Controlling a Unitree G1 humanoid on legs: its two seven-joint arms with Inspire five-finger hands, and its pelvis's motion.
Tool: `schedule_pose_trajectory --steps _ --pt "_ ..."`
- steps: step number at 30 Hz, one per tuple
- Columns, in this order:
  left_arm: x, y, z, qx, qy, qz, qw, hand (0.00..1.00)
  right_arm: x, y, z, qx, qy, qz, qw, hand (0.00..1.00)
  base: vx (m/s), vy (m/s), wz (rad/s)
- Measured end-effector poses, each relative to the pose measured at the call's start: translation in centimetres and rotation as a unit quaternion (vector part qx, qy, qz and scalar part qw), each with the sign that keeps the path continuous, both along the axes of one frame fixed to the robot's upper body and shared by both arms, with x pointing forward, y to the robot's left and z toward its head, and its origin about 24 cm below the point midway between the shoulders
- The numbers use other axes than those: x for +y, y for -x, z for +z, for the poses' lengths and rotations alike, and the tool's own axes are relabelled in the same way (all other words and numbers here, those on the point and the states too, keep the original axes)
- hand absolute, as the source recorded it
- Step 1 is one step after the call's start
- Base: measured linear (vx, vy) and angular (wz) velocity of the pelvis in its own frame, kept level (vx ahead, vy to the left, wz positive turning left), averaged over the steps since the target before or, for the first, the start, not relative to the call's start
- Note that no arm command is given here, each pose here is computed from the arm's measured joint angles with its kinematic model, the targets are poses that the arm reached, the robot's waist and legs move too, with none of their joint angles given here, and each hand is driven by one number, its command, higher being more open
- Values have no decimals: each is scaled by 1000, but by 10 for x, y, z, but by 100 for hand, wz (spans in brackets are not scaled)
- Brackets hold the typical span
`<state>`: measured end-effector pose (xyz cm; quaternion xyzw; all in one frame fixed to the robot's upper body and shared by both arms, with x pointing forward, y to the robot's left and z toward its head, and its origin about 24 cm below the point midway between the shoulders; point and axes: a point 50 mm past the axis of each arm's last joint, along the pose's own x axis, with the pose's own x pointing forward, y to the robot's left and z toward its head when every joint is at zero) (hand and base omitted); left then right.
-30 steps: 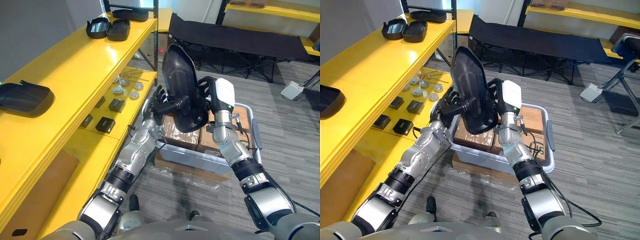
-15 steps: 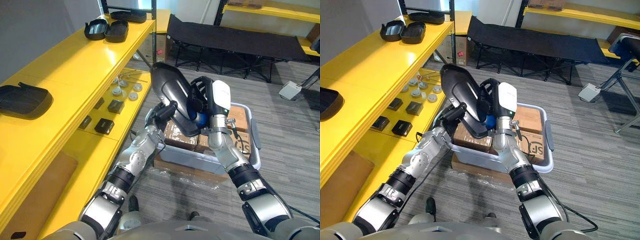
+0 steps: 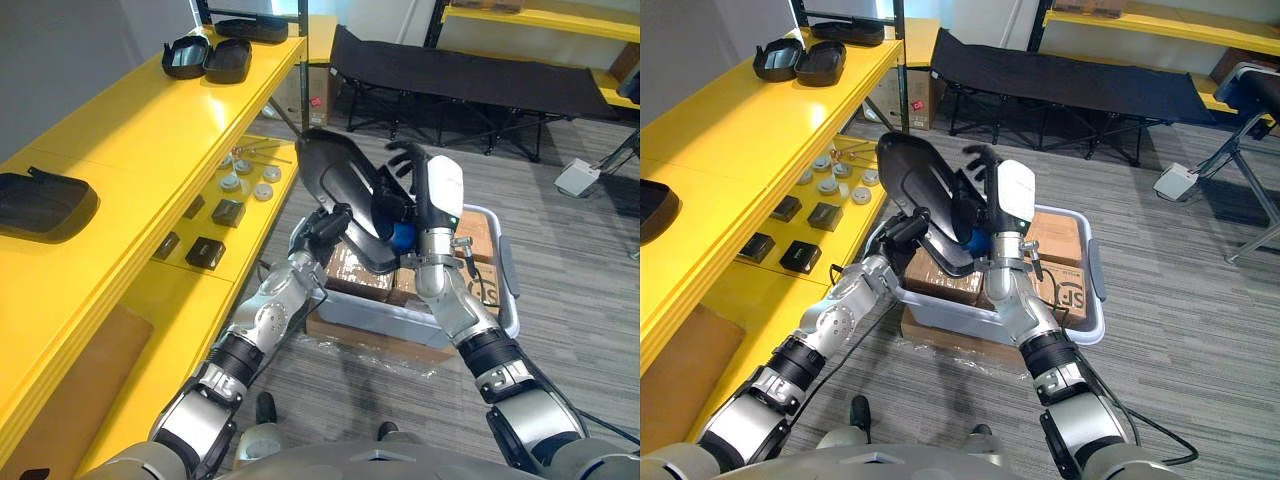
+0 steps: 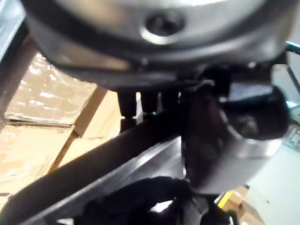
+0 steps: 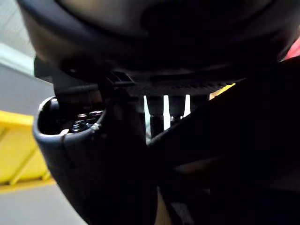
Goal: Walk over and take three plastic housings, then place them on the shelf
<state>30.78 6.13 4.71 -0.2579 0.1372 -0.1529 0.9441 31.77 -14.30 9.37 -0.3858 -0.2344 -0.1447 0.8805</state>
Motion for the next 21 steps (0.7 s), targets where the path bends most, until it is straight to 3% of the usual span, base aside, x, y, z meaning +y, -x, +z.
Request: schedule_pose_trajectory --steps 4,7,13,16,18,21 --pt "-4 1 9 -27 -10 0 1000 0 -6 7 6 -24 -74 -10 997 100 0 0 0" --pt "-8 2 28 -99 -75 17 992 0 -7 15 7 -27 -128 -5 991 100 0 0 0" --pt "2 15 63 -231 -177 137 947 0 6 32 4 11 -212 64 975 100 -10 -9 -5" --pt "25 19 74 -278 -235 252 897 0 8 43 -11 59 -244 85 964 100 -40 -22 0" --pt "43 26 86 -331 -311 331 827 0 4 57 -27 93 -253 69 961 100 -44 -16 0" --pt "53 41 100 -382 -357 391 757 0 -2 72 -38 120 -314 56 940 100 -14 -5 0"
